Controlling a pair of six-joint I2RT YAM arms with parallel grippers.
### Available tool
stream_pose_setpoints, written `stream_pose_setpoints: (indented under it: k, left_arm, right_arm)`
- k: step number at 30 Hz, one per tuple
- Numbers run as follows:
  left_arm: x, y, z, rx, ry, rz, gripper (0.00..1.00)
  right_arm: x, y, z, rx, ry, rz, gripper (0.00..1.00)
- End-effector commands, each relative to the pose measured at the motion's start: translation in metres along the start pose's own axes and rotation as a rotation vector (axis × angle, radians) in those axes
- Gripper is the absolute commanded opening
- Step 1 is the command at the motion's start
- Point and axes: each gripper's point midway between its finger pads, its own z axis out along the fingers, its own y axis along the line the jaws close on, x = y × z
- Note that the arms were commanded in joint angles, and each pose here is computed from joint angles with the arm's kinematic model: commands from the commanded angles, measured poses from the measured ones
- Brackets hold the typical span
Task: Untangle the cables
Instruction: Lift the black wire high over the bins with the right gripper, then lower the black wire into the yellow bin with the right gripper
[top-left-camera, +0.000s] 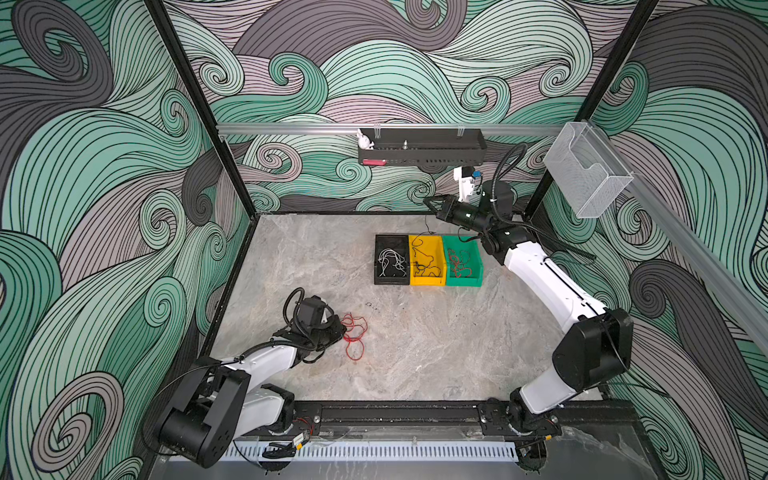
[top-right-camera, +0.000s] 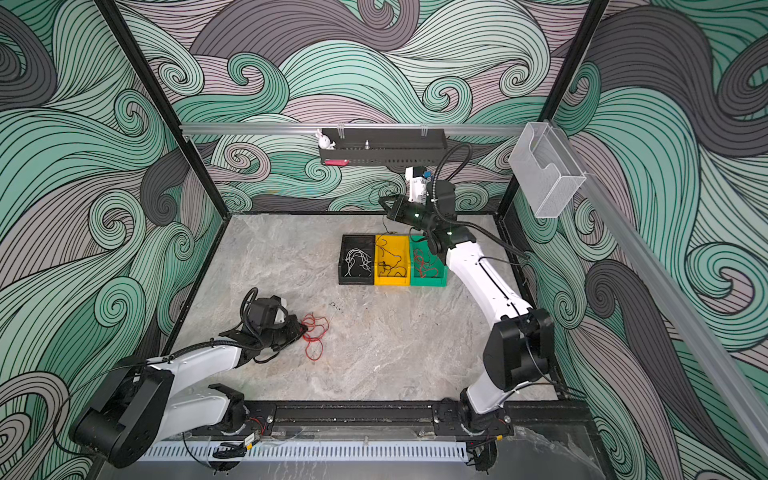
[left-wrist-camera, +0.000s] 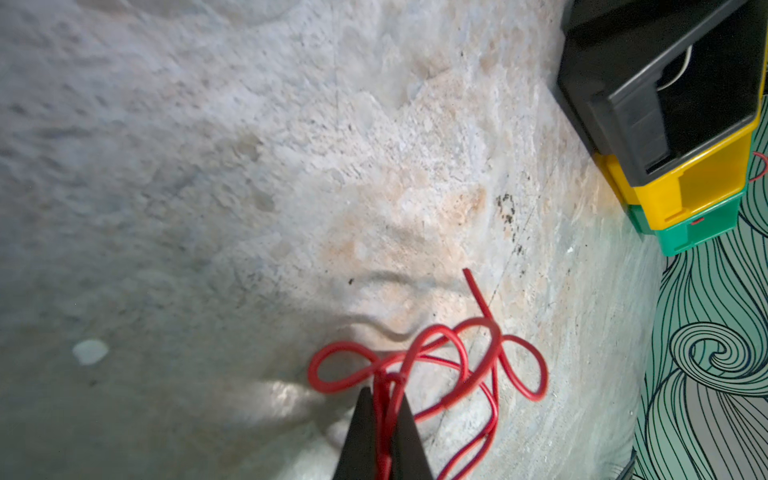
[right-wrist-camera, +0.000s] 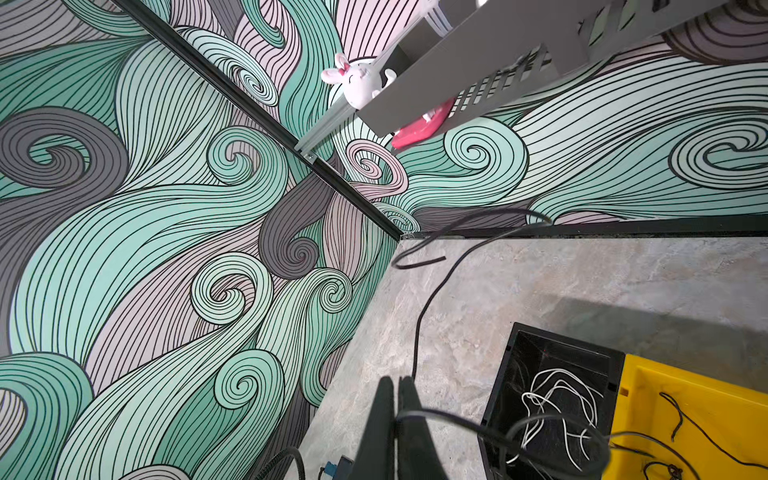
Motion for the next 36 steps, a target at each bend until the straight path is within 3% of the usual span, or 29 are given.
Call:
stream_pose_setpoints:
  k: [1, 12, 25, 36]
  left_arm:
    - [-0.006, -0.011, -0.003, 0.025, -0.015, 0.008, 0.03]
    - [-0.006, -0.008, -0.005, 0.010, -0.020, 0.013, 0.03]
    - [-0.008, -0.016, -0.006, 0.035, -0.016, 0.021, 0.03]
    - [-0.007, -0.017, -0.007, 0.040, -0.018, 0.020, 0.03]
  right_arm:
    - [0.016, -0.019, 0.010, 0.026, 0.035, 0.005, 0.00]
    - [0.067, -0.082, 0.018, 0.149, 0.097, 0.061, 0.00]
    - [0.147, -0.160, 0.025, 0.393, 0.310, 0.149, 0.00]
    - [0.162, -0.206, 0.034, 0.579, 0.374, 0.143, 0.03]
